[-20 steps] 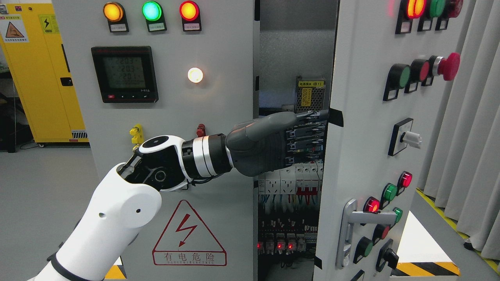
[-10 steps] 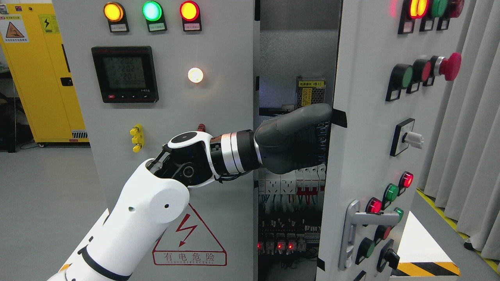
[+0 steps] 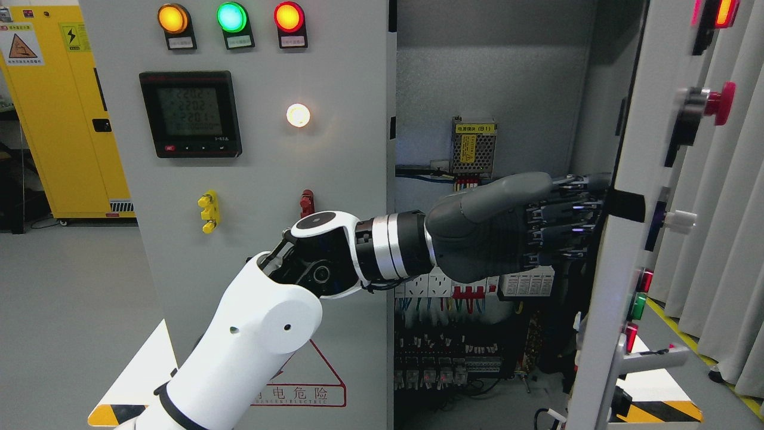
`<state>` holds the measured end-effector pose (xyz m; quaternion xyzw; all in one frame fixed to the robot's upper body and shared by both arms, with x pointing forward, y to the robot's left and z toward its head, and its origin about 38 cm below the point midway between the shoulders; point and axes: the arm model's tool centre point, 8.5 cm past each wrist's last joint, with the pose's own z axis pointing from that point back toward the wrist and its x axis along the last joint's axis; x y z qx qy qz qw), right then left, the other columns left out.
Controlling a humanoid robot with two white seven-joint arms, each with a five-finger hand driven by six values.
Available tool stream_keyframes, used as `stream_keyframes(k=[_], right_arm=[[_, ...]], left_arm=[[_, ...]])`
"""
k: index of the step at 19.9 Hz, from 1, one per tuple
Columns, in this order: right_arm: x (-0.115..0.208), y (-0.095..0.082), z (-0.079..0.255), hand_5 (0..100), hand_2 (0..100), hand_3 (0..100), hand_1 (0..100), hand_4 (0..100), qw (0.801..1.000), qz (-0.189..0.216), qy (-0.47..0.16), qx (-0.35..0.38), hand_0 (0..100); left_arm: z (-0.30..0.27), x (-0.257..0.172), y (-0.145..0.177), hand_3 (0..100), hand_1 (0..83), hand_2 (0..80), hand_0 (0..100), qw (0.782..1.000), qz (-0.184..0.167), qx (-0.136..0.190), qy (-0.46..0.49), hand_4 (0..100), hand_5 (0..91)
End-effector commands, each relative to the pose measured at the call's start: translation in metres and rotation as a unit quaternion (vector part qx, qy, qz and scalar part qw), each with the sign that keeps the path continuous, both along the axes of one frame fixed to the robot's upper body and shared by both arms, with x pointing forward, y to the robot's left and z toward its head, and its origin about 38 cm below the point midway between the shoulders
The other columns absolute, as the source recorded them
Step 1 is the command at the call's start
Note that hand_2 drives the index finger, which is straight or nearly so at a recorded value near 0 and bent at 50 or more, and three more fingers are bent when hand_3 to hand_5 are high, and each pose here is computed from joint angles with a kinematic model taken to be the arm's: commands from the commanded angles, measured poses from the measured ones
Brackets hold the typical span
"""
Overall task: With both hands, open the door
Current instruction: 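Push the button-panel door outward with the left hand, swinging it open, then withdraw the left hand down and away from the opened door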
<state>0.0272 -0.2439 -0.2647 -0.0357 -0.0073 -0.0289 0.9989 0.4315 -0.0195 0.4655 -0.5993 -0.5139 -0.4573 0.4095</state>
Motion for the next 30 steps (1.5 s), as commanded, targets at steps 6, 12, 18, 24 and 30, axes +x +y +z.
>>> stream_keyframes(k=[6, 12, 18, 24, 30], right_arm=[[-0.02, 0.0, -0.001, 0, 4, 0, 50, 0, 1.0, 0.0, 0.016, 0.0, 0], [-0.02, 0.0, -0.001, 0, 4, 0, 50, 0, 1.0, 0.003, 0.016, 0.0, 0], [-0.019, 0.0, -0.001, 0, 4, 0, 50, 0, 1.0, 0.004, 0.016, 0.0, 0], [-0.019, 0.0, -0.001, 0, 4, 0, 50, 0, 1.0, 0.006, 0.016, 0.0, 0], [-0.019, 0.0, -0.001, 0, 4, 0, 50, 0, 1.0, 0.012, 0.016, 0.0, 0]], left_arm=[[-0.013, -0.056, -0.054, 0, 55.6, 0.0, 12, 0.998, -0.047, -0.015, -0.024, 0, 0.0], [-0.006, -0.07, -0.07, 0, 55.6, 0.0, 12, 0.998, -0.025, -0.016, -0.048, 0, 0.0], [-0.003, -0.089, -0.085, 0, 55.6, 0.0, 12, 0.997, -0.045, -0.012, -0.063, 0, 0.0], [-0.005, -0.085, -0.09, 0, 55.6, 0.0, 12, 0.998, -0.017, -0.004, -0.055, 0, 0.0], [-0.015, -0.096, -0.106, 0, 55.6, 0.0, 12, 0.997, -0.032, 0.024, -0.07, 0, 0.0]])
